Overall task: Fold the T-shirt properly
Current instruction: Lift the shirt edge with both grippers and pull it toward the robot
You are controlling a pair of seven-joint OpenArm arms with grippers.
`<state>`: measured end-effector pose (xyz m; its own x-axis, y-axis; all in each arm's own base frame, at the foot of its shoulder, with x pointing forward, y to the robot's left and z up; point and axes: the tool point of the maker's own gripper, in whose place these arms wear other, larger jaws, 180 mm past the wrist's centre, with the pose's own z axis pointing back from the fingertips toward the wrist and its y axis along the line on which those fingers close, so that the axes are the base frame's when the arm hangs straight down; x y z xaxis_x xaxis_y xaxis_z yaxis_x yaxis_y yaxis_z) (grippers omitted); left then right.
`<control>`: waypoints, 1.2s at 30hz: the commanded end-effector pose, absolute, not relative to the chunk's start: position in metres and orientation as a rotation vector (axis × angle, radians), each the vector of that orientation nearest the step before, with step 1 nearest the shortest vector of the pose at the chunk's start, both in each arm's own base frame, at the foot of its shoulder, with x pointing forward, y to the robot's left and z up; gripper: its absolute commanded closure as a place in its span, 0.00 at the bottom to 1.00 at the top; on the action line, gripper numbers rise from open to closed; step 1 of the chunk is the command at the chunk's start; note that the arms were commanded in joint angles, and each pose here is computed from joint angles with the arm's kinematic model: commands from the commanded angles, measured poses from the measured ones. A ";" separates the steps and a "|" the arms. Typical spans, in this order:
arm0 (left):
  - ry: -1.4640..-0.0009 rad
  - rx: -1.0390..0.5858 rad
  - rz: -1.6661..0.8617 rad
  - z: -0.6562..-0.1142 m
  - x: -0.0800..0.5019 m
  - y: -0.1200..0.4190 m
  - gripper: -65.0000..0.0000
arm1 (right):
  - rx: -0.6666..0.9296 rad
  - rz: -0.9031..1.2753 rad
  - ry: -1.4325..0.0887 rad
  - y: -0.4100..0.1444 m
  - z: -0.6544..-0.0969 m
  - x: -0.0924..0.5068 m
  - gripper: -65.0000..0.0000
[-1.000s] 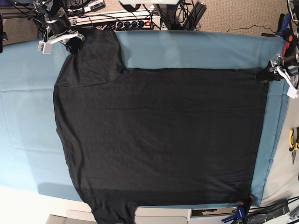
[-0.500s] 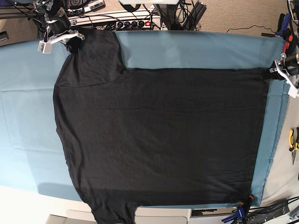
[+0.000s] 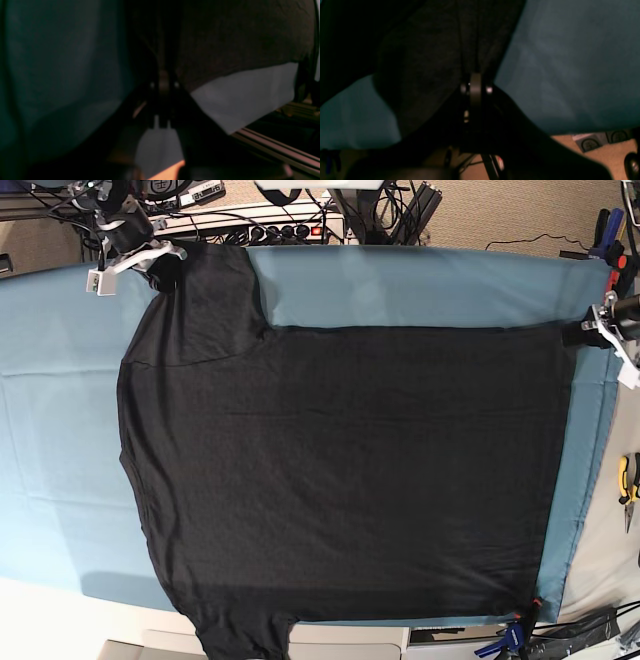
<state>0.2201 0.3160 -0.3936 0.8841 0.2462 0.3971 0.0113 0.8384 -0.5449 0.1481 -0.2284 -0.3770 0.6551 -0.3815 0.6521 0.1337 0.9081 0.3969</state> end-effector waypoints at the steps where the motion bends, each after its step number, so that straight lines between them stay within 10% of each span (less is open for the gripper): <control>1: -0.509 -0.556 0.109 -0.379 0.228 0.325 1.00 | 0.324 -0.273 -0.853 -0.231 -0.363 0.151 1.00; 36: -0.430 -0.559 0.227 -0.374 0.127 0.365 1.00 | 0.158 -0.375 -0.766 -0.299 -0.311 0.036 1.00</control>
